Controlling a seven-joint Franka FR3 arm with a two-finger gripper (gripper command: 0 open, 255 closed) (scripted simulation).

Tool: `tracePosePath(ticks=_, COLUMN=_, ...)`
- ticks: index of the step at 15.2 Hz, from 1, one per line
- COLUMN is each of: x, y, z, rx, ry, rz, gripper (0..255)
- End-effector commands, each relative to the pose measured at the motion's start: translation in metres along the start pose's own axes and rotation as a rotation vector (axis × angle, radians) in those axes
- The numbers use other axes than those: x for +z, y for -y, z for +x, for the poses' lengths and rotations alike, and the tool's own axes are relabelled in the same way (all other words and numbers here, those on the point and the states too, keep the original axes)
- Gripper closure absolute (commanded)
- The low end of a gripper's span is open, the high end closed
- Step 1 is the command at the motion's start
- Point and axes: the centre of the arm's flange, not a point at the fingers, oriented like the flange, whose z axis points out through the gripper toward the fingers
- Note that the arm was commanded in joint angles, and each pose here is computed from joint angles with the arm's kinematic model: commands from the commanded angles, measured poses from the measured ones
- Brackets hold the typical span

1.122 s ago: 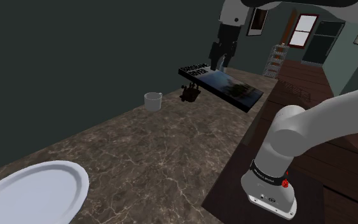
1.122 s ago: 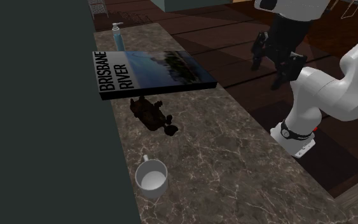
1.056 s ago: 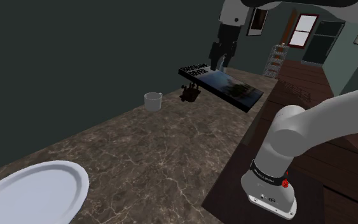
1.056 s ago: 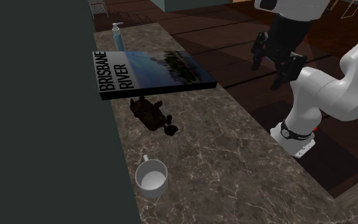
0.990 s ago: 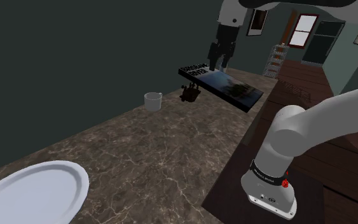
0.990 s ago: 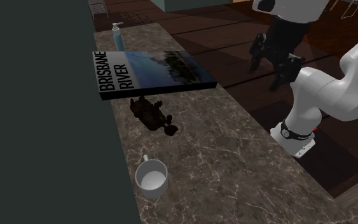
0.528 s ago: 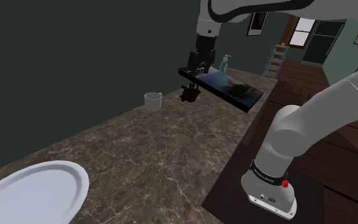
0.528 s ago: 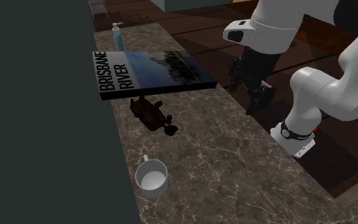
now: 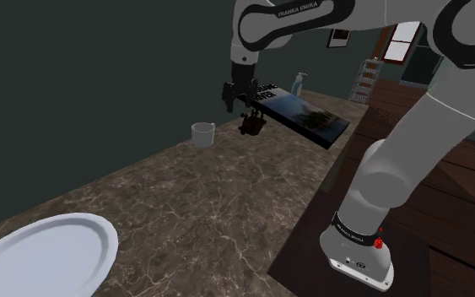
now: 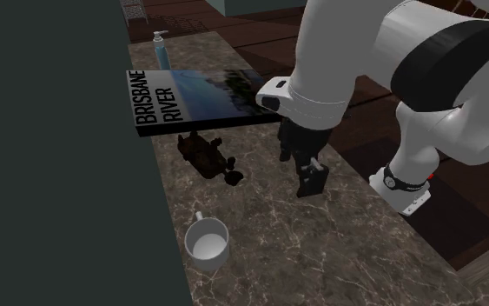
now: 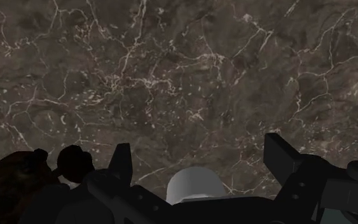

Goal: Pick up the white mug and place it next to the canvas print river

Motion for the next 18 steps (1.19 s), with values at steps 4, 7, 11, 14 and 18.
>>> tracePosePath(ticks=4, x=0.036, y=0.017, z=0.055, rx=0.007, ry=0.012, rz=-0.005, gripper=0)
tracePosePath(ticks=7, x=0.059, y=0.029, z=0.087, rx=0.012, ry=0.02, rz=-0.008, gripper=0)
tracePosePath(ticks=11, x=0.089, y=0.045, z=0.129, rx=0.017, ry=0.03, rz=-0.012, gripper=0)
tracePosePath(ticks=14, x=0.111, y=0.056, z=0.161, rx=0.021, ry=0.037, rz=-0.016, gripper=0)
tracePosePath(ticks=18, x=0.142, y=0.071, z=0.203, rx=0.027, ry=0.047, rz=-0.02, gripper=0)
